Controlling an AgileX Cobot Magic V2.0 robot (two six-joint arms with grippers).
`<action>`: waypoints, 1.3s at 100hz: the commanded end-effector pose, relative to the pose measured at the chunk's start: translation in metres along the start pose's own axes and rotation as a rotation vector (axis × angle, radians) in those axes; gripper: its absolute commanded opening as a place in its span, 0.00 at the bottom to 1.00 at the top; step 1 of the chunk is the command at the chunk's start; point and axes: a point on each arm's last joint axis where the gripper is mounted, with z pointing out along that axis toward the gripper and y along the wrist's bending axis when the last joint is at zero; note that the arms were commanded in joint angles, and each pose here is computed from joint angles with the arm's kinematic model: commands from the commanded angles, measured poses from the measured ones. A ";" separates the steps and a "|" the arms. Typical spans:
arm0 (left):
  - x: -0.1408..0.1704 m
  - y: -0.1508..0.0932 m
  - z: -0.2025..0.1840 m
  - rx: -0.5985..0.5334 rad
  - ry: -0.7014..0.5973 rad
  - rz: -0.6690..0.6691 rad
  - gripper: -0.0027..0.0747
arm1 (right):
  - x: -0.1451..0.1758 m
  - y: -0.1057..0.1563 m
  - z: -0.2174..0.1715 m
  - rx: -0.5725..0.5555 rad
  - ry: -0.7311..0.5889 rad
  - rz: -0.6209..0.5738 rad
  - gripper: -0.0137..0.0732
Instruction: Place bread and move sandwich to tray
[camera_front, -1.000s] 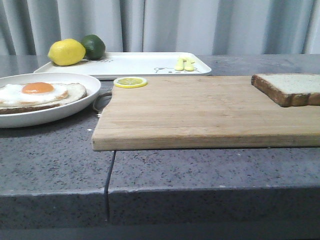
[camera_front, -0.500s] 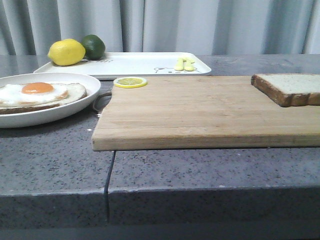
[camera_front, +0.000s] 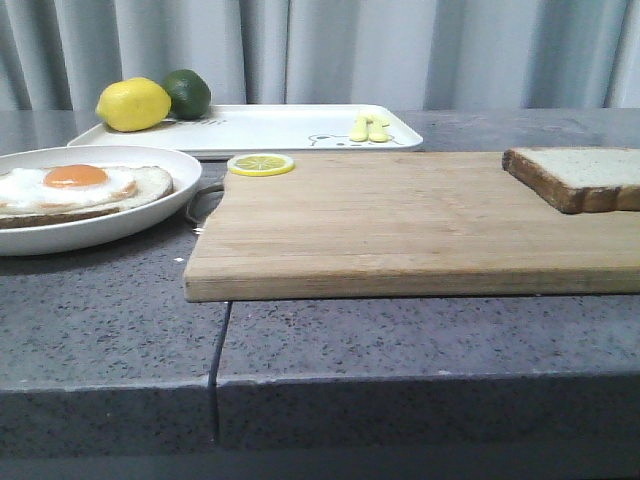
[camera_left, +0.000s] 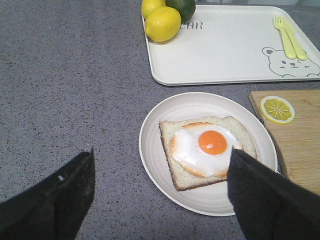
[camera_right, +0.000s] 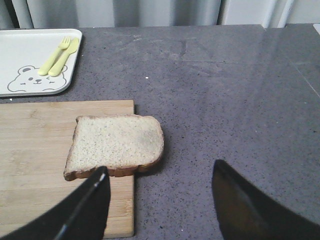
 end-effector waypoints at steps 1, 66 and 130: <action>-0.014 -0.003 -0.006 0.016 -0.094 0.001 0.72 | -0.016 0.001 -0.002 -0.004 -0.103 0.002 0.70; -0.014 -0.003 -0.006 0.016 -0.094 0.001 0.72 | -0.018 0.001 -0.003 -0.005 -0.115 0.001 0.70; -0.014 -0.003 -0.006 0.017 -0.094 0.000 0.72 | -0.022 0.009 0.004 -0.086 -0.138 0.001 0.70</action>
